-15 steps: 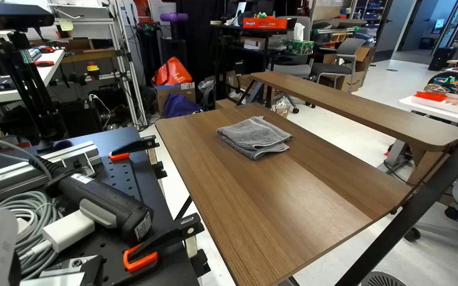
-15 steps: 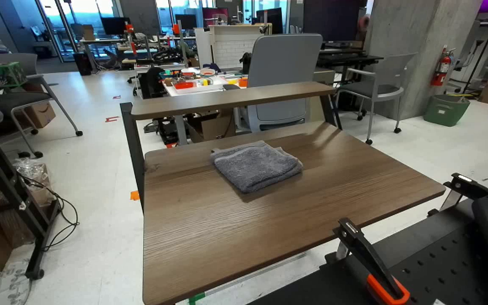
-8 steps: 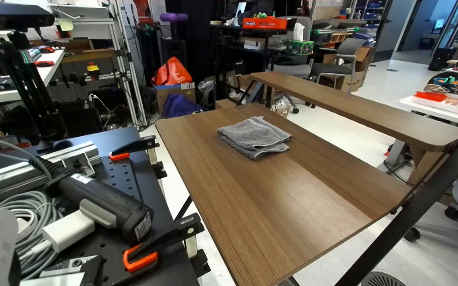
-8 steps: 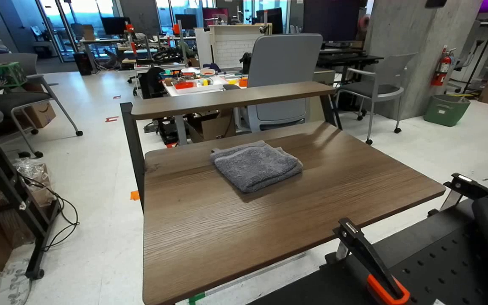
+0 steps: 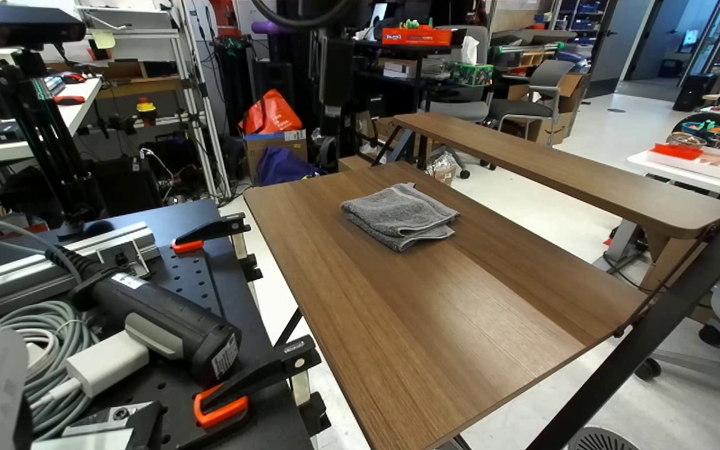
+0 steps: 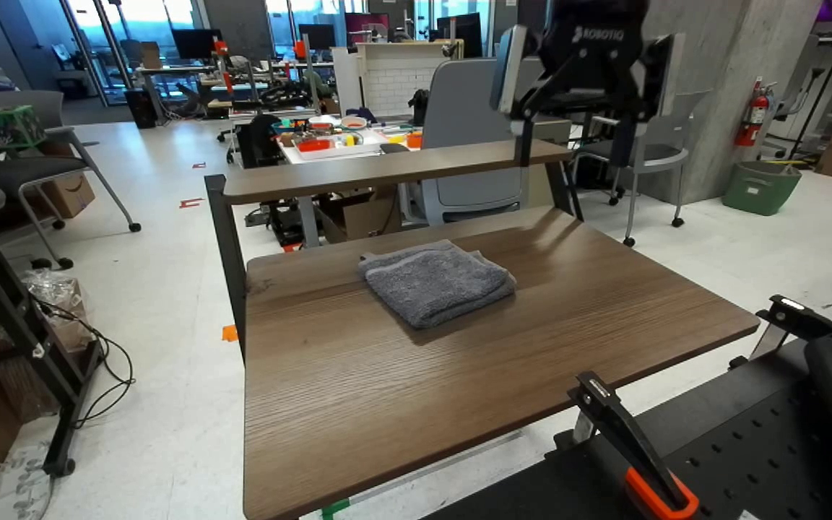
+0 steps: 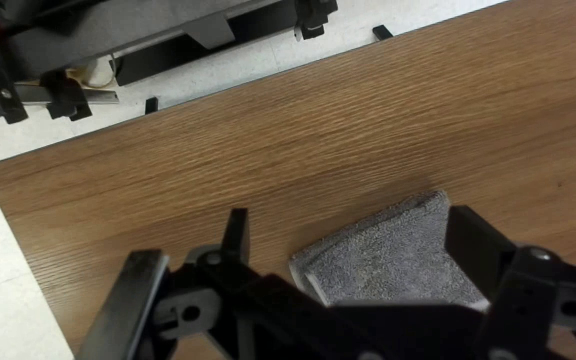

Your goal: Slide the grey towel on the table to the right.

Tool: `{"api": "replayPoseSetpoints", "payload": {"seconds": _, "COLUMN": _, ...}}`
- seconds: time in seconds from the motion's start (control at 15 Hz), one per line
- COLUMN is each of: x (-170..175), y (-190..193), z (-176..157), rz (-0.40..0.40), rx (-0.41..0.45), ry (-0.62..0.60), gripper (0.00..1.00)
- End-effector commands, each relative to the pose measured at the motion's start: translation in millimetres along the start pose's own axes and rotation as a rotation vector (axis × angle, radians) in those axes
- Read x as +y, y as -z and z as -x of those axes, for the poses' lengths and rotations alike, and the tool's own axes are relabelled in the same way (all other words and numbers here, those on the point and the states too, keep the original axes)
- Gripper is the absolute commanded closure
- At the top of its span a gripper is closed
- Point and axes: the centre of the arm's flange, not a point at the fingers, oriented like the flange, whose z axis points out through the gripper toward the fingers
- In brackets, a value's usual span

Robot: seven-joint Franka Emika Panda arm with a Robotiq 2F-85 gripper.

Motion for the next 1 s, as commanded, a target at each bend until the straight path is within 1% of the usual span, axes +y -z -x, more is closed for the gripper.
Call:
{"api": "replayPoseSetpoints", "payload": {"seconds": 0.0, "x": -40, "y": -42, "z": -69, "rz": 0.01, "rx": -0.037, "ry": -0.004, "gripper": 0.0}}
{"api": "replayPoseSetpoints", "payload": {"seconds": 0.2, "x": -64, "y": -76, "z": -99, "rz": 0.013, "rx": -0.056, "ry": -0.015, "gripper": 0.0}}
{"api": "replayPoseSetpoints", "payload": {"seconds": 0.33, "x": -82, "y": -94, "z": -117, "rz": 0.023, "rx": -0.026, "ry": -0.029, "gripper": 0.0}}
{"api": "replayPoseSetpoints", "payload": {"seconds": 0.53, "x": -107, "y": -114, "z": -143, "rz": 0.038, "rx": -0.007, "ry": -0.048, "gripper": 0.0}}
{"api": "replayPoseSetpoints", "payload": {"seconds": 0.73, "x": -127, "y": -135, "z": -162, "rz": 0.04, "rx": 0.011, "ry": -0.062, "gripper": 0.0}}
{"api": "replayPoseSetpoints", "payload": {"seconds": 0.93, "x": -137, "y": -155, "z": -172, "rz": 0.037, "rx": 0.032, "ry": -0.068, "gripper": 0.0}}
